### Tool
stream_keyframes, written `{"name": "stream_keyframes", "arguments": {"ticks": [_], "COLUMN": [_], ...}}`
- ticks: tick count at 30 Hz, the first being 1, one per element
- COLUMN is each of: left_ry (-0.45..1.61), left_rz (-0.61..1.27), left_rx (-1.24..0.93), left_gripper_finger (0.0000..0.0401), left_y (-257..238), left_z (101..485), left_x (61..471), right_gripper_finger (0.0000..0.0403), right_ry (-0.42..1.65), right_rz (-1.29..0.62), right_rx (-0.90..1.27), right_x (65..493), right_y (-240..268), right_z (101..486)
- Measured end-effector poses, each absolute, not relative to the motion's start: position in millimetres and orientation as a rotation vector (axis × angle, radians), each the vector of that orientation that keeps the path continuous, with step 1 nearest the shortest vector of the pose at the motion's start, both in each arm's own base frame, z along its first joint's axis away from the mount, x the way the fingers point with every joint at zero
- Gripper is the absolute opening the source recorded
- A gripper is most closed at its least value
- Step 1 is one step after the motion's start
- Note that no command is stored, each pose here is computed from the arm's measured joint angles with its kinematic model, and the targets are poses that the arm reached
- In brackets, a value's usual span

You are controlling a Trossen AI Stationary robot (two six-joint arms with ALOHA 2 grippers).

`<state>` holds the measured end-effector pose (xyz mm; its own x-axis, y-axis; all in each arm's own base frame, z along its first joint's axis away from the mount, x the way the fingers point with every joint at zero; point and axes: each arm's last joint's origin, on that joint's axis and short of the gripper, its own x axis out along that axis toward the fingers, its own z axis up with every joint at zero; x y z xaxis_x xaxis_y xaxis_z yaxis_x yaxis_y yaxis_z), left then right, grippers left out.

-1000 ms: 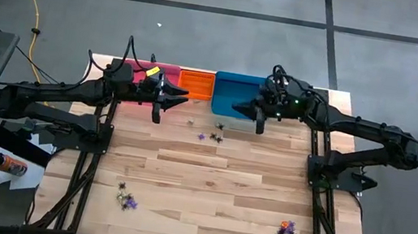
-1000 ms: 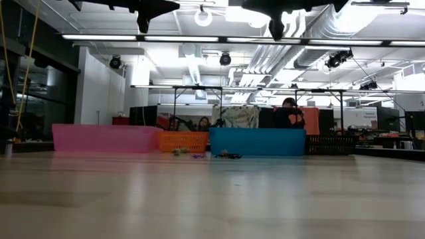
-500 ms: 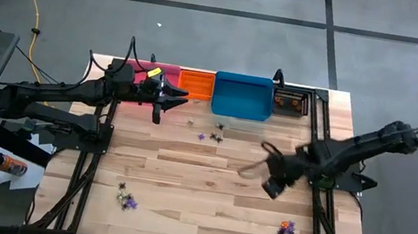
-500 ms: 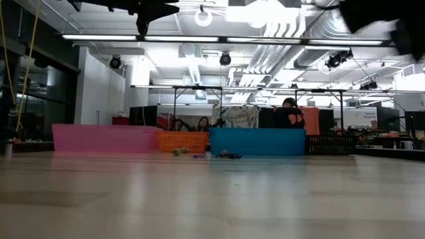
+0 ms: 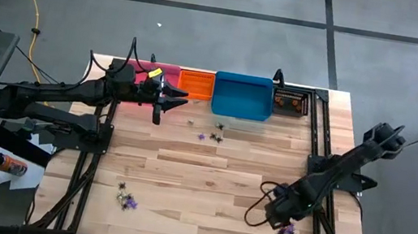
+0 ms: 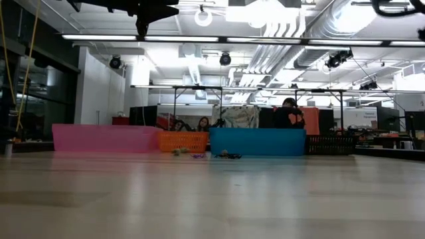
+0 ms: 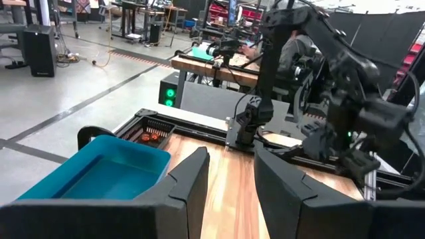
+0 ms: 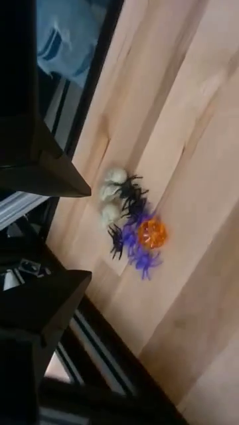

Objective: Sort Halloween decoration
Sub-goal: Put the orange pumpkin toy into the black bin

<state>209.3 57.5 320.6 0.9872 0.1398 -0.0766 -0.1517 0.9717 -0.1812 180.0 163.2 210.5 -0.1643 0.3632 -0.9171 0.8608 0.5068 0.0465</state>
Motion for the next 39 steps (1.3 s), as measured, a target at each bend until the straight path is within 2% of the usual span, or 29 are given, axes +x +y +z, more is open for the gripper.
{"name": "stream_keyframes", "arguments": {"ticks": [4, 8, 16, 23, 39], "left_ry": [0.063, 0.063, 0.063, 0.062, 0.057], "left_rz": [0.147, 0.147, 0.147, 0.157, 0.215], "left_rx": [-0.188, -0.187, -0.179, -0.191, -0.193], "left_gripper_finger": [0.0108, 0.0108, 0.0108, 0.0108, 0.0108], "left_y": [57.5, 57.5, 57.5, 57.7, 59.3], "left_z": [320.6, 320.7, 320.7, 320.7, 320.6], "left_x": [209.3, 209.3, 209.3, 209.3, 209.0], "right_gripper_finger": [0.0184, 0.0184, 0.0183, 0.0183, 0.0183], "right_ry": [1.752, 1.726, 1.685, 1.705, 1.694], "right_rz": [-0.537, -0.604, -0.617, -0.706, -0.658], "right_rx": [1.107, 1.188, 1.268, 1.311, 1.352], "right_x": [183.6, 172.5, 167.0, 156.7, 155.6], "right_y": [167.4, 158.1, 153.0, 145.3, 144.6], "right_z": [178.8, 157.7, 149.6, 132.0, 124.6]}}
